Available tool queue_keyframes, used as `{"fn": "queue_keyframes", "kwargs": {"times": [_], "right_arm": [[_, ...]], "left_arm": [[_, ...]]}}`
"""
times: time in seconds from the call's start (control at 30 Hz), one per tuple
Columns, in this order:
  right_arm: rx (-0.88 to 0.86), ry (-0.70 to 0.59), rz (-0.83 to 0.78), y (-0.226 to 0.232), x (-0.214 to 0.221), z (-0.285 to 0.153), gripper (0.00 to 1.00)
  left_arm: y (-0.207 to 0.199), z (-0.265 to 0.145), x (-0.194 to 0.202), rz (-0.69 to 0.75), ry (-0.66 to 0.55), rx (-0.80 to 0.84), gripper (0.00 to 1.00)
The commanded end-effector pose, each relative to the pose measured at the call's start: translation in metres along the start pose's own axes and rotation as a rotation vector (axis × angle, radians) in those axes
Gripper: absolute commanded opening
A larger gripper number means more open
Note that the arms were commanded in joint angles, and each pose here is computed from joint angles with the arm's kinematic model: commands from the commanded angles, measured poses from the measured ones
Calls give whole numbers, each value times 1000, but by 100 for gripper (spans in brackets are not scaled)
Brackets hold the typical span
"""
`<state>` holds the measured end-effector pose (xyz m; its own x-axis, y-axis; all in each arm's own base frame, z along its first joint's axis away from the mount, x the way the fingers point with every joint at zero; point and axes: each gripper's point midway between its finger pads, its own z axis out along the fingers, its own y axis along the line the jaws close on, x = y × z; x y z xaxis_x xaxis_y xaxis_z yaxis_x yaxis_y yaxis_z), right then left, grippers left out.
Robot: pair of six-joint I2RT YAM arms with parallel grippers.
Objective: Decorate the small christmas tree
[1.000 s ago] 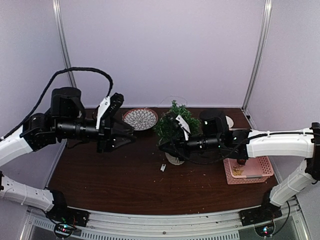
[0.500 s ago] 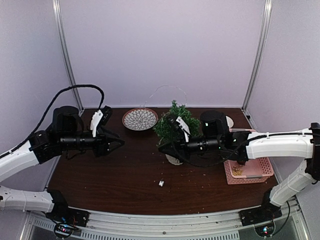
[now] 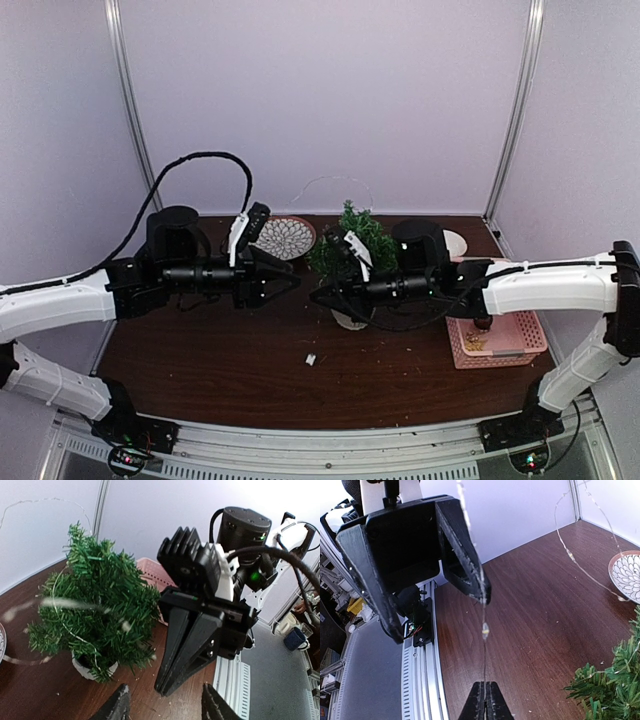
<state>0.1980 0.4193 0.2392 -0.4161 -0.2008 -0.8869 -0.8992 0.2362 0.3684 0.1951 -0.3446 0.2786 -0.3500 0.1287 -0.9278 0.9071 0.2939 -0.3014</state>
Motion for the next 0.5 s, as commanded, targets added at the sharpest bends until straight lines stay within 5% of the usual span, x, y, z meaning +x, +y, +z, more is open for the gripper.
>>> {"fn": "queue_keyframes", "kwargs": {"times": [0.0,0.27,0.47], "right_arm": [[-27,-38,-41,11,-18,5,5],[-37,-16,-48,18,-13,8,5],[-4,1,-74,34,-15,-24,2]], "left_arm": [[-15,7,-44,32,-134,47,50],[-14,5,-41,20,-121,26,37],[0,-48,-7,51,-56,-166,52]]}}
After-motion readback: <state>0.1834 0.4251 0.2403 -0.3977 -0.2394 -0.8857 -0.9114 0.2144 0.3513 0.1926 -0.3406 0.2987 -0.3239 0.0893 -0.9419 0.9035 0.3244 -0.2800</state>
